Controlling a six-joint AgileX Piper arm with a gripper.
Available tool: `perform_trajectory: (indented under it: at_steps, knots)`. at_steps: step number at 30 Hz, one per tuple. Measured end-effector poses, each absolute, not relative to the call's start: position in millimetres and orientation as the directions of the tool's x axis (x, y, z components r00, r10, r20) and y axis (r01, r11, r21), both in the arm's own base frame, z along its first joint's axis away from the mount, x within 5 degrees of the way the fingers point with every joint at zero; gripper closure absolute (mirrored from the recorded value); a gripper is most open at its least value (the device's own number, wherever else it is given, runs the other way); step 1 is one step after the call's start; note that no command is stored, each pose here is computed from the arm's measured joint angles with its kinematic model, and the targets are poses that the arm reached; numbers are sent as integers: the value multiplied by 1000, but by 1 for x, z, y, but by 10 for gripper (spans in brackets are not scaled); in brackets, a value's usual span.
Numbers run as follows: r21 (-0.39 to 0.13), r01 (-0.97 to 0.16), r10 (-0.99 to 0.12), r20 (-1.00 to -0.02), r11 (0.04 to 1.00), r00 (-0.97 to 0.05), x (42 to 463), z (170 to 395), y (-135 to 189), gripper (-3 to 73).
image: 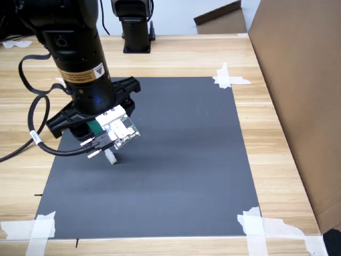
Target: Grasp a white terminal and put it in the green lid.
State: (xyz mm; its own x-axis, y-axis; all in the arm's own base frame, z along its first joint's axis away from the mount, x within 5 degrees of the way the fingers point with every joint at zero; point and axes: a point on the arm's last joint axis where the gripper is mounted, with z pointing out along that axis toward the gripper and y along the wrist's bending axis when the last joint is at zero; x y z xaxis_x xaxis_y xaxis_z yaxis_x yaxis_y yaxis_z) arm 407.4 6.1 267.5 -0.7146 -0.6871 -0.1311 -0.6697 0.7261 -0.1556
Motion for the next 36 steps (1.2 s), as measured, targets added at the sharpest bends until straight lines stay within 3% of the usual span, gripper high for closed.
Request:
perform_trajectory:
  at_steps: [6,11,18,36]
  knots:
    - [-155,-680,-697,-124,717,-707,405,248,-5,96]
    - [-188,-700,-724,-138,689,-676,406,237,-17,96]
    - [-167,-731,-749,-126,662,-650,397,208,-15,96]
    - [-155,-692,-709,-117,705,-696,404,189,-2,101]
